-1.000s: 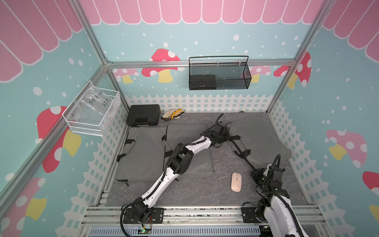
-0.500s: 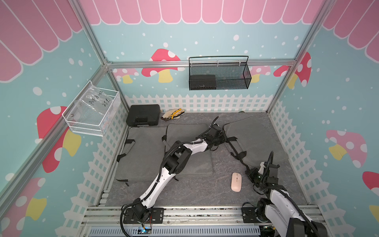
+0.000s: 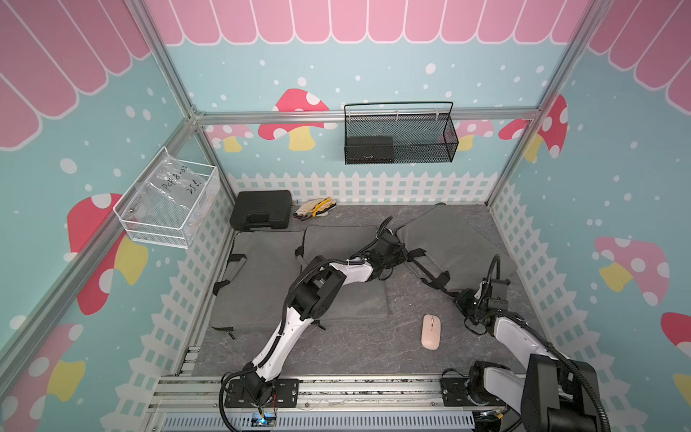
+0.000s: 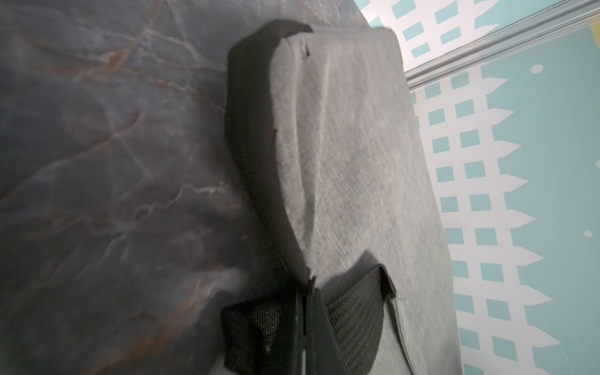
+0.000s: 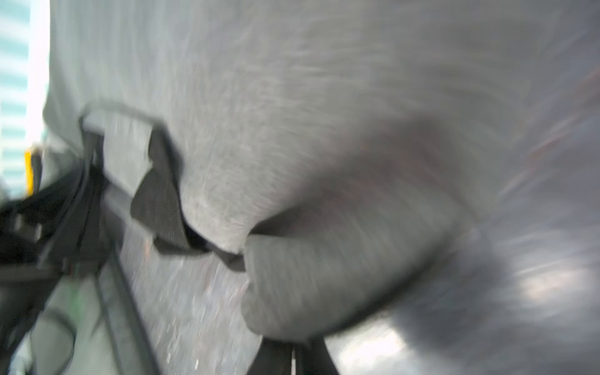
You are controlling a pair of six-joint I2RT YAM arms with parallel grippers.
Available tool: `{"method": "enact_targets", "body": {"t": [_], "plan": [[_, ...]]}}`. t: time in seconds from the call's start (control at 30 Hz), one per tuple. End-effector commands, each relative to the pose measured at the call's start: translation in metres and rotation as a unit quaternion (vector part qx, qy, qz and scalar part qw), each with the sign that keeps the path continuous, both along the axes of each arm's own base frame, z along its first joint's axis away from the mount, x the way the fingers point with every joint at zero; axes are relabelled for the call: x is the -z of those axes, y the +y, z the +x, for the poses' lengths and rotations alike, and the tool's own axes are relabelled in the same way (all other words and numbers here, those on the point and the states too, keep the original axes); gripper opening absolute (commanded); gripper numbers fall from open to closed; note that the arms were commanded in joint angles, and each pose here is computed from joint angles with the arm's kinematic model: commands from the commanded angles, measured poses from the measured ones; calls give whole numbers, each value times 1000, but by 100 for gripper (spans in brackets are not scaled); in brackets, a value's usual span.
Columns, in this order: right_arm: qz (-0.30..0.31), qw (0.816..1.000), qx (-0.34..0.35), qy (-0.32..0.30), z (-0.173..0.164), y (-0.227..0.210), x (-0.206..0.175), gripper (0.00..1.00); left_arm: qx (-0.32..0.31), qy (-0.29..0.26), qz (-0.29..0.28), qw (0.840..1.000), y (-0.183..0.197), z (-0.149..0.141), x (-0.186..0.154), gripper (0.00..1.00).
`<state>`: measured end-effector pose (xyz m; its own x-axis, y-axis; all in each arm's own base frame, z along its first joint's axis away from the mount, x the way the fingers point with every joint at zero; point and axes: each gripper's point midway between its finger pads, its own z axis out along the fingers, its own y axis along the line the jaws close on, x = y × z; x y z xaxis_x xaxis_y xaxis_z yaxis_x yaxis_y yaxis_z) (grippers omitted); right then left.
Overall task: Put the mouse into the laptop bag
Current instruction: Unzip the zipper on the zippered laptop bag.
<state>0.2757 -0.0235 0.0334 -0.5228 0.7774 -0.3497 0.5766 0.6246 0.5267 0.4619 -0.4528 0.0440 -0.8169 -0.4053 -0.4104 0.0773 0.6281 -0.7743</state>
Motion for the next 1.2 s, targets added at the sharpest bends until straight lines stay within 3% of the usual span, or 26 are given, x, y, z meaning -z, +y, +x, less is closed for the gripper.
{"method": "enact_targets", "body": {"t": [0.0,0.13,0.33,0.8,0.87,0.9,1.0,1.03,1.1,1.17], "plan": [[-58,998,39,-9,10,-35,-8,0,-6,-25,-21,999,-7,-18,-24,8],[-47,997,64,4,10,-54,-3,0,-14,-23,-12,1000,-3,-20,-20,42],[-27,998,51,9,2,-46,6,0,-41,19,3,999,17,-5,5,67],[-2,995,97,-14,-29,-62,11,0,-85,52,56,993,44,5,26,70],[5,996,93,-15,-29,-59,12,0,-74,57,51,994,37,4,29,65],[11,996,92,-14,-29,-57,13,0,-68,61,46,995,33,5,31,56],[30,997,74,-22,-26,-48,15,0,-59,70,36,995,26,4,37,14],[33,997,62,-31,-23,-44,13,0,-58,69,34,995,26,5,36,7],[37,998,36,-40,-16,-33,9,0,-57,66,34,996,25,5,34,0],[37,998,6,-47,-9,-18,5,0,-56,62,33,996,23,5,32,0]]}}
